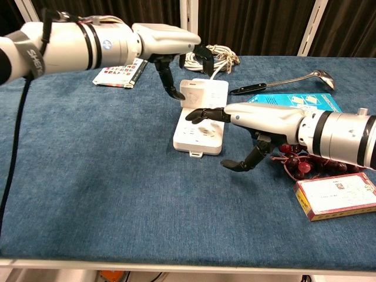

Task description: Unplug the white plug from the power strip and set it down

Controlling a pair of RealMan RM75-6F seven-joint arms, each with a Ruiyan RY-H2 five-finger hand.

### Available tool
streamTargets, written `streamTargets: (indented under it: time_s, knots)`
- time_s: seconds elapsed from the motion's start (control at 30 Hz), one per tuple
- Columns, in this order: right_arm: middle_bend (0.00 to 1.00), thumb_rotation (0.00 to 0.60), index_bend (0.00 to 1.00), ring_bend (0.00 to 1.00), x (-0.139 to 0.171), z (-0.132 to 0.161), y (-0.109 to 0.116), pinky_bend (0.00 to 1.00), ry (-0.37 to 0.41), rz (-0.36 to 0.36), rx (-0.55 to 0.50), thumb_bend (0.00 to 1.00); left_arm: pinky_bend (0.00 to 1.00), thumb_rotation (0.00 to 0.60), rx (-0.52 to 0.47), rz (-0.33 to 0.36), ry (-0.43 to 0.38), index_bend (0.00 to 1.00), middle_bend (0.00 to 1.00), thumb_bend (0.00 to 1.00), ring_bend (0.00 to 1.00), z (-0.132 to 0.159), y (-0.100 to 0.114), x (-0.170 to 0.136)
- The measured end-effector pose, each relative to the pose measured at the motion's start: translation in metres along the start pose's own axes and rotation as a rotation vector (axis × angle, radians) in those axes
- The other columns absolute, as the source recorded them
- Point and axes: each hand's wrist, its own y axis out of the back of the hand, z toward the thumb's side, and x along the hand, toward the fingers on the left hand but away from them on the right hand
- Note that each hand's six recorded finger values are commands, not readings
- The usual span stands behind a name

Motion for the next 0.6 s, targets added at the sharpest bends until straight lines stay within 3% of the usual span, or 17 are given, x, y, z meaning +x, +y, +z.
streamTargets:
  time_s: [0.47,0.6]
  knots:
    - [0.08,0.600,0.02,0.00,-0.004,-0.004,-0.010,0.00,-0.012,0.023,-0.009,0.35,0.45,0.600,0.114,-0.019,-0.040,0.37,0.32,0.25,0.29,0.003,-0.018,0.015]
    - [0.08,0.600,0.02,0.00,-0.004,-0.004,-0.013,0.00,-0.013,0.028,-0.010,0.35,0.49,0.600,0.105,-0.014,-0.050,0.40,0.35,0.28,0.32,0.004,-0.021,0.016]
